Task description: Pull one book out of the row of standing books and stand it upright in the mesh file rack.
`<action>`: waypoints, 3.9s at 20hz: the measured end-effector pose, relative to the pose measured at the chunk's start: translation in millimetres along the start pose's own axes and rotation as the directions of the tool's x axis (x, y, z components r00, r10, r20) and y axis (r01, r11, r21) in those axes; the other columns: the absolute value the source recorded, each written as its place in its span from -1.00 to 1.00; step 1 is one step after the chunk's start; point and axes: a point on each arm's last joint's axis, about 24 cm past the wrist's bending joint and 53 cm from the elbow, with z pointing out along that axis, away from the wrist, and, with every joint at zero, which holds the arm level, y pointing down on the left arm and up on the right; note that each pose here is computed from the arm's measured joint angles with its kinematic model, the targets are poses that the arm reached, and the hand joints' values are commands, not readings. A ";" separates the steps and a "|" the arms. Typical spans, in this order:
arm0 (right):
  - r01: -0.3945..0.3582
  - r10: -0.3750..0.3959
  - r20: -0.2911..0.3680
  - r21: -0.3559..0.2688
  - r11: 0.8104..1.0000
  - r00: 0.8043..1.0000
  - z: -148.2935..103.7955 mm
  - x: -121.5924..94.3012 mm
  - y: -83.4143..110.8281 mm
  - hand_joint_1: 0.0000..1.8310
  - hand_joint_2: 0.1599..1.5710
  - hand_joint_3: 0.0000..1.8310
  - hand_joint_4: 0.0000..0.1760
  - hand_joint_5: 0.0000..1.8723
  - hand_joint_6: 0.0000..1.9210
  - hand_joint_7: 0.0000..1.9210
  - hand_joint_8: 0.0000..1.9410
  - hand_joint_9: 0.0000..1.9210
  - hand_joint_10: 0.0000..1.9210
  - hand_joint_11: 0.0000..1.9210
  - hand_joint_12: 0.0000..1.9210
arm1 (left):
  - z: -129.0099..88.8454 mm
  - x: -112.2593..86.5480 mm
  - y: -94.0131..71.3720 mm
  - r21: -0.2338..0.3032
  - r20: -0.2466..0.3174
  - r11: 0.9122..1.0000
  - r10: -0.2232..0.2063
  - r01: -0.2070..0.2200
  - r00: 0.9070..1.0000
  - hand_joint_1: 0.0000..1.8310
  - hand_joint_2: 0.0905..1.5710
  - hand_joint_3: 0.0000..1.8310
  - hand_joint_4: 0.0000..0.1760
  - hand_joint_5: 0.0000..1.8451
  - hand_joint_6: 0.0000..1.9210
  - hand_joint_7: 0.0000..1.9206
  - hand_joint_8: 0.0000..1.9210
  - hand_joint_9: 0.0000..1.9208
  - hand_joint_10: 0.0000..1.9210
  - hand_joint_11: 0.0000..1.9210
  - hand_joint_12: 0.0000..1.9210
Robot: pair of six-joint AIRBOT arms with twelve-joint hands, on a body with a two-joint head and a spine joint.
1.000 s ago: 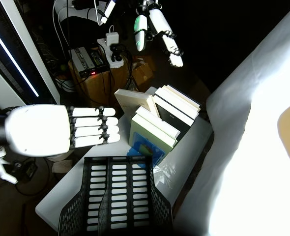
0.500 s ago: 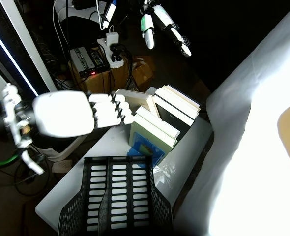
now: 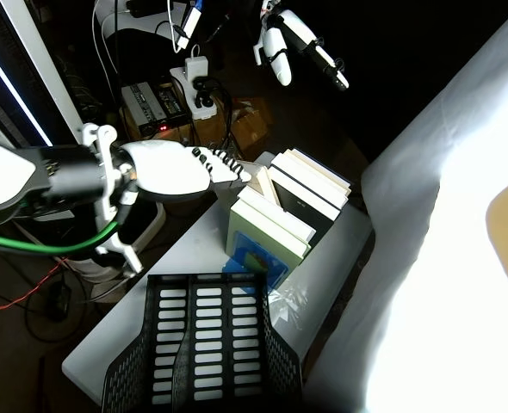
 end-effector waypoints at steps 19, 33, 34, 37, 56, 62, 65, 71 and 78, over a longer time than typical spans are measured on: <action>0.133 -0.135 -0.054 -0.049 0.990 0.989 69.5 1.8 11.6 -0.17 0.30 -1.00 -0.96 -1.00 -1.00 -1.00 -1.00 -1.00 -1.00 -1.00 -1.00 | -9.2 -32.8 7.1 -0.011 0.098 1.000 0.023 -0.022 0.995 -0.66 0.89 -0.98 -1.00 -1.00 -1.00 -1.00 -1.00 -1.00 -1.00 -1.00 -1.00; 0.224 -0.234 -0.105 -0.099 0.969 0.966 111.8 30.4 37.3 -0.05 0.19 -1.00 -1.00 -1.00 -1.00 -0.99 -1.00 -1.00 -1.00 -1.00 -1.00 | -24.4 -58.5 6.7 0.002 0.177 0.999 0.052 -0.054 0.983 -0.62 0.90 -1.00 -1.00 -1.00 -1.00 -1.00 -1.00 -1.00 -1.00 -1.00 -1.00; 0.230 -0.241 -0.108 -0.104 0.968 0.964 115.5 33.2 40.1 -0.04 0.20 -1.00 -1.00 -1.00 -1.00 -0.99 -1.00 -1.00 -1.00 -1.00 -1.00 | -25.7 -59.7 7.2 0.000 0.179 0.998 0.056 -0.056 0.982 -0.61 0.90 -1.00 -1.00 -1.00 -1.00 -1.00 -1.00 -1.00 -1.00 -1.00 -1.00; 0.237 -0.248 -0.125 -0.099 0.966 0.961 122.4 43.4 37.6 -0.02 0.19 -1.00 -1.00 -1.00 -1.00 -1.00 -1.00 -1.00 -1.00 -1.00 -1.00 | -28.6 -63.6 6.8 0.003 0.193 0.998 0.059 -0.061 0.979 -0.61 0.91 -1.00 -1.00 -0.99 -1.00 -1.00 -1.00 -1.00 -1.00 -1.00 -1.00; 0.302 -0.310 -0.210 -0.070 0.951 0.927 138.9 88.2 24.3 0.03 0.16 -1.00 -1.00 -0.65 -0.86 -0.58 -0.90 -0.70 -0.74 -1.00 0.29 | -30.7 -64.6 4.5 0.013 0.197 0.998 0.062 -0.066 0.978 -0.73 0.87 -1.00 -0.66 -1.00 -1.00 -1.00 -1.00 -1.00 -1.00 -1.00 -1.00; 0.350 -0.362 -0.225 -0.090 0.932 0.905 144.7 97.5 28.6 0.33 0.60 -1.00 -1.00 -0.15 0.15 -0.09 0.58 0.11 0.90 0.14 1.00 | -31.4 -63.8 3.9 0.013 0.195 0.998 0.061 -0.065 0.979 -0.67 0.78 -1.00 -1.00 -0.93 -0.98 -1.00 -1.00 -1.00 -1.00 -1.00 -1.00; 0.347 -0.362 -0.235 -0.103 0.932 0.902 145.2 103.5 30.5 0.33 0.61 -1.00 -1.00 -0.16 0.16 -0.11 0.58 0.09 0.90 0.13 1.00 | -31.5 -64.5 2.8 0.017 0.198 0.998 0.061 -0.066 0.978 -0.69 0.76 -1.00 -1.00 -0.92 -0.98 -1.00 -1.00 -1.00 -1.00 -1.00 -1.00; 0.336 -0.350 -0.240 -0.101 0.937 0.905 144.6 104.1 28.9 0.33 0.61 -1.00 -1.00 -0.17 0.16 -0.11 0.58 0.09 0.90 0.13 1.00 | -32.2 -66.7 0.5 0.023 0.201 0.997 0.068 -0.074 0.977 -0.66 0.74 -1.00 -1.00 -0.92 -0.99 -1.00 -1.00 -1.00 -1.00 -1.00 -1.00; 0.314 -0.330 -0.249 -0.103 0.944 0.911 143.0 105.5 27.0 0.33 0.61 -1.00 -1.00 -0.17 0.16 -0.11 0.58 0.09 0.90 0.13 1.00 | -36.8 -68.2 3.3 0.010 0.205 0.997 0.072 -0.076 0.976 -0.68 0.75 -1.00 -1.00 -0.94 -1.00 -1.00 -1.00 -1.00 -1.00 -1.00 -1.00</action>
